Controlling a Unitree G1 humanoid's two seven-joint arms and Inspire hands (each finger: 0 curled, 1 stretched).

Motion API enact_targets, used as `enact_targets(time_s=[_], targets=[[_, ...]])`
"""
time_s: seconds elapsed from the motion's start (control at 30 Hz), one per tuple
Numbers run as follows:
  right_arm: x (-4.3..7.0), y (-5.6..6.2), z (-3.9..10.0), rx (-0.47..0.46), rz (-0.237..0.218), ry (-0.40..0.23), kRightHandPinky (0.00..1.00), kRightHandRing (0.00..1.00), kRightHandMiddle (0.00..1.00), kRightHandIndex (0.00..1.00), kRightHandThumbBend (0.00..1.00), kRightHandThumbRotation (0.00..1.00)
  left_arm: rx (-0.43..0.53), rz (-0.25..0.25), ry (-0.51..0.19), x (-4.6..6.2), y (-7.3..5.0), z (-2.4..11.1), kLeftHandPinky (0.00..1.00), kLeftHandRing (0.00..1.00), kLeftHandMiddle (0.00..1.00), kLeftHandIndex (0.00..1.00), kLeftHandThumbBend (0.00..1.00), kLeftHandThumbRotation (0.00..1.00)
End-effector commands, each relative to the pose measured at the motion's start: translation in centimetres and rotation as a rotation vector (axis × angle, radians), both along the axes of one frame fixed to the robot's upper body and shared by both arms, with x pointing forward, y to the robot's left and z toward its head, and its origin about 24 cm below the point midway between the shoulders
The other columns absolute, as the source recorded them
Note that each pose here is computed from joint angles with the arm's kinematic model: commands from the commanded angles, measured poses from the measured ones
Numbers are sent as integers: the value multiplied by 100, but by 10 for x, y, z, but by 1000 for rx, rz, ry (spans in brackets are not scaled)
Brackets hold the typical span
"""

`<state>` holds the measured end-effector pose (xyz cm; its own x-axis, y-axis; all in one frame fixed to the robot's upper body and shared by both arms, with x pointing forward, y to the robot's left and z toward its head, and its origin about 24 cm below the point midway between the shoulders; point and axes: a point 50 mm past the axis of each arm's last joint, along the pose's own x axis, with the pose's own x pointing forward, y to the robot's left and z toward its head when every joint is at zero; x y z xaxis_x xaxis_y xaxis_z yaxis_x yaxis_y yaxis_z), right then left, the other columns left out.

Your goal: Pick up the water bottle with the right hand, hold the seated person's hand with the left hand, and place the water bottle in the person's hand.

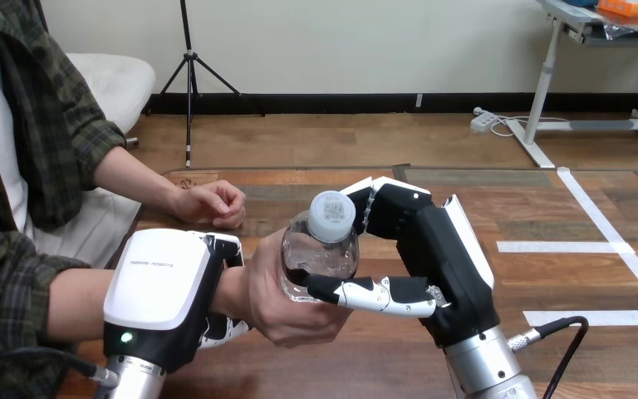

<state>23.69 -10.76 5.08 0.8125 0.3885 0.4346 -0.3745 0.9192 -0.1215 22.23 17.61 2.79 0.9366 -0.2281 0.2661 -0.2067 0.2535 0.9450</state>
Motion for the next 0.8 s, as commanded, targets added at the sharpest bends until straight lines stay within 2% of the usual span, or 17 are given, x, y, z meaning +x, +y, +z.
enact_targets(time_s=[0.0,0.2,0.27,0.33,0.37,0.43,0.6,0.77], targets=[[-3,17,12,-18,116,-62,46,58,64,63,69,0,25,17,-76,16,-1,17,21,24,28,29,83,0],[-2,16,13,-84,121,-67,63,75,81,78,73,4,104,42,-38,15,0,17,25,29,34,36,82,0],[-2,15,14,-96,123,-71,71,82,87,85,75,9,119,45,-21,15,0,17,35,40,45,44,83,5],[-1,15,14,-113,125,-74,73,84,88,86,76,10,133,49,-3,15,0,16,37,42,47,46,83,6],[-1,15,14,-118,125,-74,78,88,91,89,77,13,137,50,2,15,0,16,45,50,56,53,84,11],[-1,14,14,-127,127,-74,82,91,94,92,79,15,149,52,3,14,1,16,52,58,64,60,85,16],[-1,14,15,-138,128,-78,88,96,98,96,81,19,159,59,12,14,2,15,68,75,81,77,89,27],[0,14,15,-143,130,-79,90,97,99,97,81,20,161,58,10,13,2,14,77,85,91,87,92,34]])
